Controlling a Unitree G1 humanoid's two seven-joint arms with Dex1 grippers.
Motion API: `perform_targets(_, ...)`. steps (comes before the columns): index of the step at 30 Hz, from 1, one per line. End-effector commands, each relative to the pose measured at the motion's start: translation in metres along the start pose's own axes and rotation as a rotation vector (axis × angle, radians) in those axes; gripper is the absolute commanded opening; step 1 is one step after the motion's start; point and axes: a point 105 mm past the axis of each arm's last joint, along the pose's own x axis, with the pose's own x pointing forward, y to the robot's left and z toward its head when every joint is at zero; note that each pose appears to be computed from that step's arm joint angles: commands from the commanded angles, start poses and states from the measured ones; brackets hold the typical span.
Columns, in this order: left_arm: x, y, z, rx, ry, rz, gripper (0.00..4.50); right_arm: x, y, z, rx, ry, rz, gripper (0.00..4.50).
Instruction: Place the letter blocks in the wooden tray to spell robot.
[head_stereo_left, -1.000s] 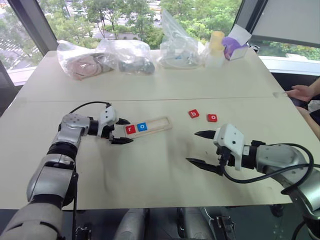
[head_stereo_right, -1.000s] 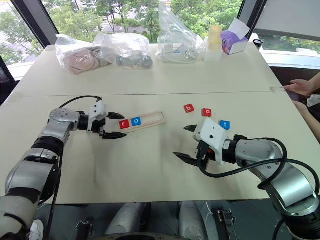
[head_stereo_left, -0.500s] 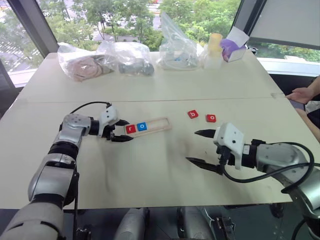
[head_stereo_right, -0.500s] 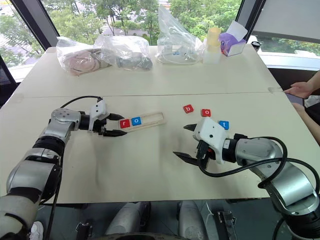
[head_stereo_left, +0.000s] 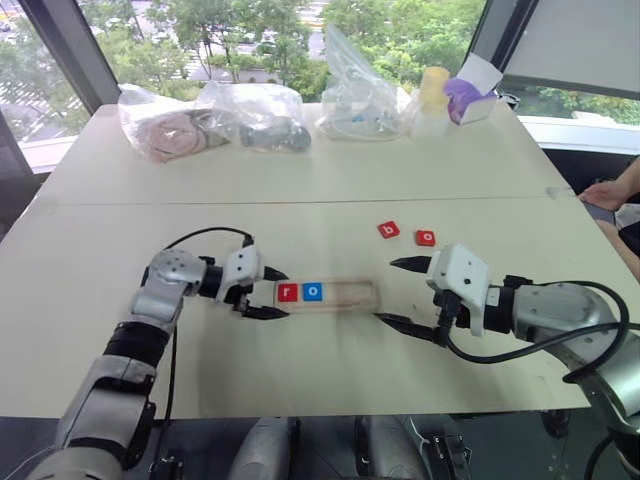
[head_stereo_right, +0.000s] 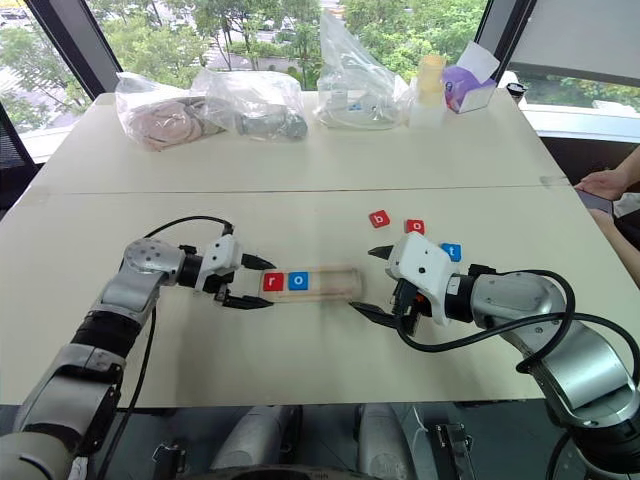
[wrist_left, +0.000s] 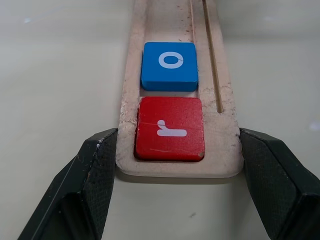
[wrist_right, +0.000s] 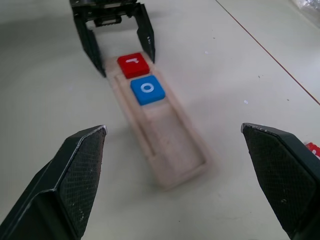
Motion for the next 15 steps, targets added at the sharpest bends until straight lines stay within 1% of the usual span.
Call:
perform_targets(1,0.022,-0.027,-0.005,-0.032,0.032,-0.083,3.11,-0.002,0.001,0.007,-0.040,-0.006,-0.003,4.50)
perform_targets(9,0.029,-0.046,-0.004,-0.023,0.063,-0.065,3.11,-0.001,0.004,0.007,-0.035,-0.010,0.007,4.50)
perform_targets(15,0.030,-0.053,-0.004,-0.028,0.074,-0.057,3.11,0.000,0.005,0.007,-0.034,-0.008,0.011,4.50)
